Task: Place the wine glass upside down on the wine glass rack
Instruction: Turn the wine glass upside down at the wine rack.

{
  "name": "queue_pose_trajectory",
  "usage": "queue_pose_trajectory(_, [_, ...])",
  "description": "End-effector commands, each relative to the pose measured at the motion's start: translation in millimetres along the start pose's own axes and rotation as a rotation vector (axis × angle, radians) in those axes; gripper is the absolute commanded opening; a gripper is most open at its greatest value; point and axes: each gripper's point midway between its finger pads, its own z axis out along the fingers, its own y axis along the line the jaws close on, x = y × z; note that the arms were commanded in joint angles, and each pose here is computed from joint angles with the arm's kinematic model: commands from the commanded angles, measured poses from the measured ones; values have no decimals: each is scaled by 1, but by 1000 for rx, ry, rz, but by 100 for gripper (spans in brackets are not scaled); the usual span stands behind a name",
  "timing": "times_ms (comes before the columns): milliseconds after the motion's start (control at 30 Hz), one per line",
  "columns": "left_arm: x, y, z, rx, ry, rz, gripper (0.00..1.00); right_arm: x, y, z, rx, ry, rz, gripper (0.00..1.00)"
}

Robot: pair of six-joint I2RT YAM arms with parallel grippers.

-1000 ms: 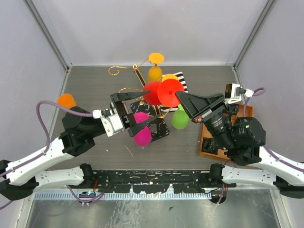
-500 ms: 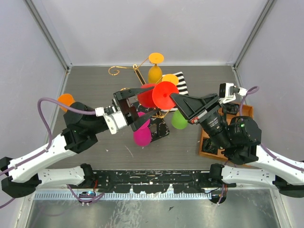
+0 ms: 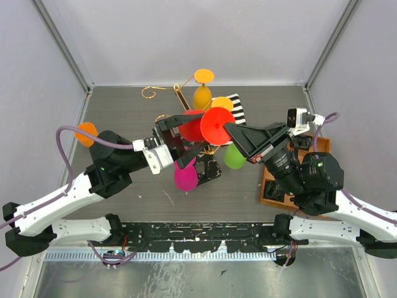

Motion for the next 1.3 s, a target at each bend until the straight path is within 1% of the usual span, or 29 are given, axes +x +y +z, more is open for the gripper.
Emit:
queue_pose_trajectory(0, [-16,7,2,-2,-33,23,63,-14,24,-2,-76,-36,53,1])
queue_pose_trajectory(167, [-18,8,2,-3,-37,26,59,-13,23,-2,-75,-33,57,1])
queue_pose_trajectory(367, [-16,9,6,2,-25,29,59,-7,24,0,-85,-10,56,1])
queue_pose_trajectory(733, [-9,8,6,3,5,41,40,-4,24,1,-88,-1,52,1])
queue_pose_trajectory(900, [0,7,7,8,39,56,36,-3,25,2,-92,4,48,1])
queue_pose_trajectory(967, [2,8,7,3,49,63,32,-3,25,2,-91,5,46,1])
queue_pose_trajectory(1000, [4,8,7,1,54,64,29,-3,25,2,-92,5,46,1])
queue_pose_trajectory(1200, [6,10,6,-8,65,66,0,-6,22,0,-81,-11,38,1])
queue_pose_trajectory(1267, [6,9,5,-9,64,67,0,-8,20,-1,-75,-21,35,4])
